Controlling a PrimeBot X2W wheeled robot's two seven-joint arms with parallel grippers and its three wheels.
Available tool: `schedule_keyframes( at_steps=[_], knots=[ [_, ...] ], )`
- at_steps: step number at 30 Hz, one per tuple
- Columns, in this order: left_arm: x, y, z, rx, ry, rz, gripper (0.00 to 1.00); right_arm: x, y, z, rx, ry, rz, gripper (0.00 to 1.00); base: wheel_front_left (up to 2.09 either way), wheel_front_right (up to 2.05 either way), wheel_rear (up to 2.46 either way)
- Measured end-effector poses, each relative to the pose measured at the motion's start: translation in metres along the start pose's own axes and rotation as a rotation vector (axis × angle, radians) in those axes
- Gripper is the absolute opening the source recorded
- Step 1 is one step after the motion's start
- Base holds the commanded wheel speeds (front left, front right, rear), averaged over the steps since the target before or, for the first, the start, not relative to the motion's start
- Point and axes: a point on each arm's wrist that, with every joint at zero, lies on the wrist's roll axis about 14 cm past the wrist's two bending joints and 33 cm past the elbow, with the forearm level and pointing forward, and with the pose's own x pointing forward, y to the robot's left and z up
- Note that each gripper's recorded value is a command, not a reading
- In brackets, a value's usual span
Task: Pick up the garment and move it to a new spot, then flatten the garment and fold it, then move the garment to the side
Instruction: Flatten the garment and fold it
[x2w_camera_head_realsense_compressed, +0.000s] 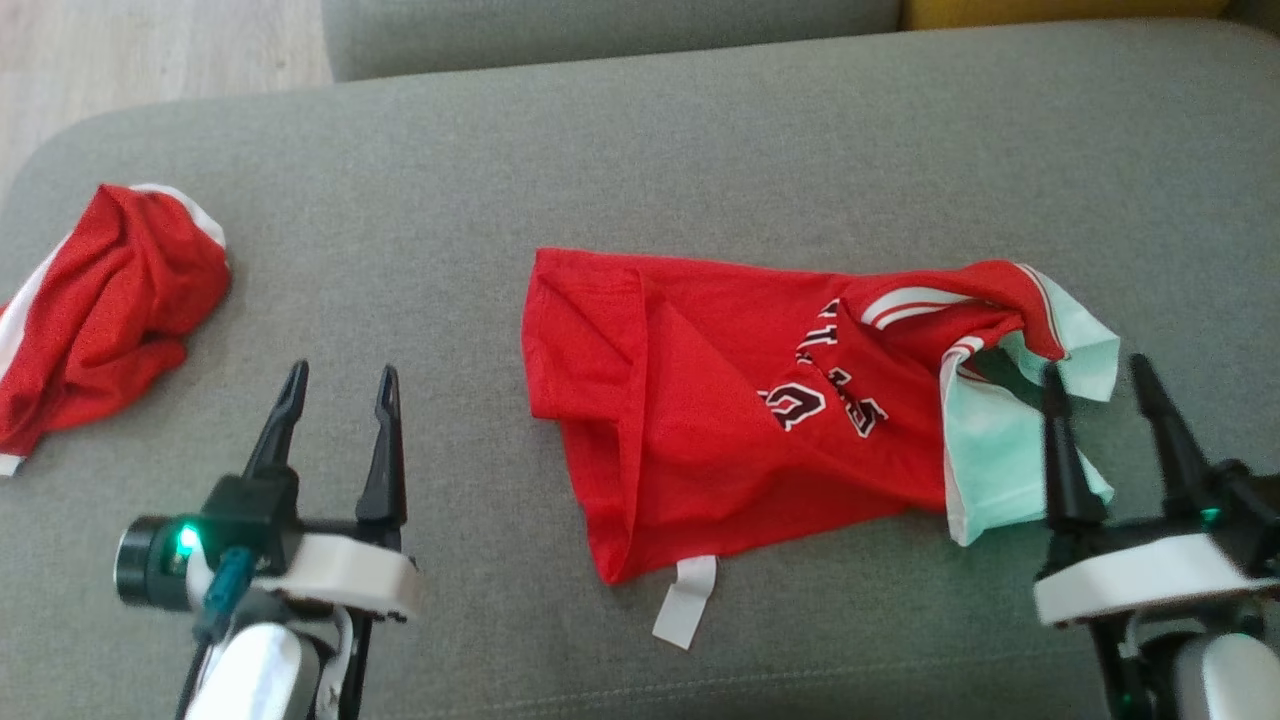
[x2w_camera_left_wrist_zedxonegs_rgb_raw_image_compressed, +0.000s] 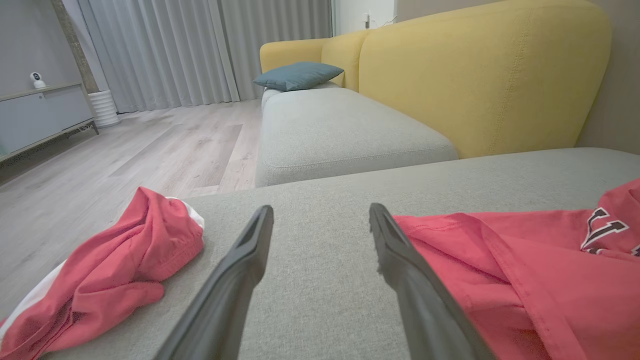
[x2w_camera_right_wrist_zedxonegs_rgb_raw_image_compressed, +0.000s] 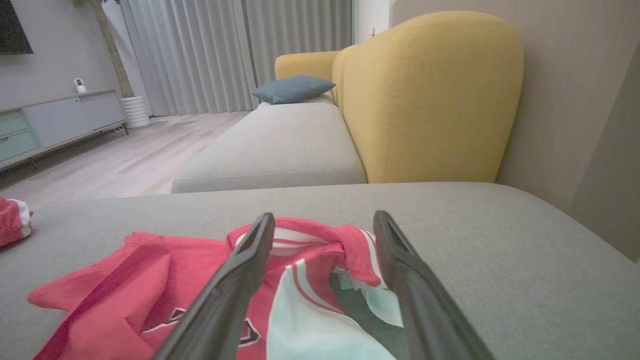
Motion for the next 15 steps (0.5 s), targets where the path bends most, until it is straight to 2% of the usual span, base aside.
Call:
schedule_keyframes(
  at_steps=[3,15],
  knots=[
    [-0.007,0.002,0.000,0.003,0.003,0.012,1.00,-0.001,0.014,0.007,-0.001,-0.023,0.041,1.00,0.00,0.00,0.00],
    [-0.017,0.004,0.004,0.013,0.000,0.033,1.00,-0.009,0.023,0.001,0.013,-0.002,0.061,1.00,0.00,0.00,0.00]
  ],
)
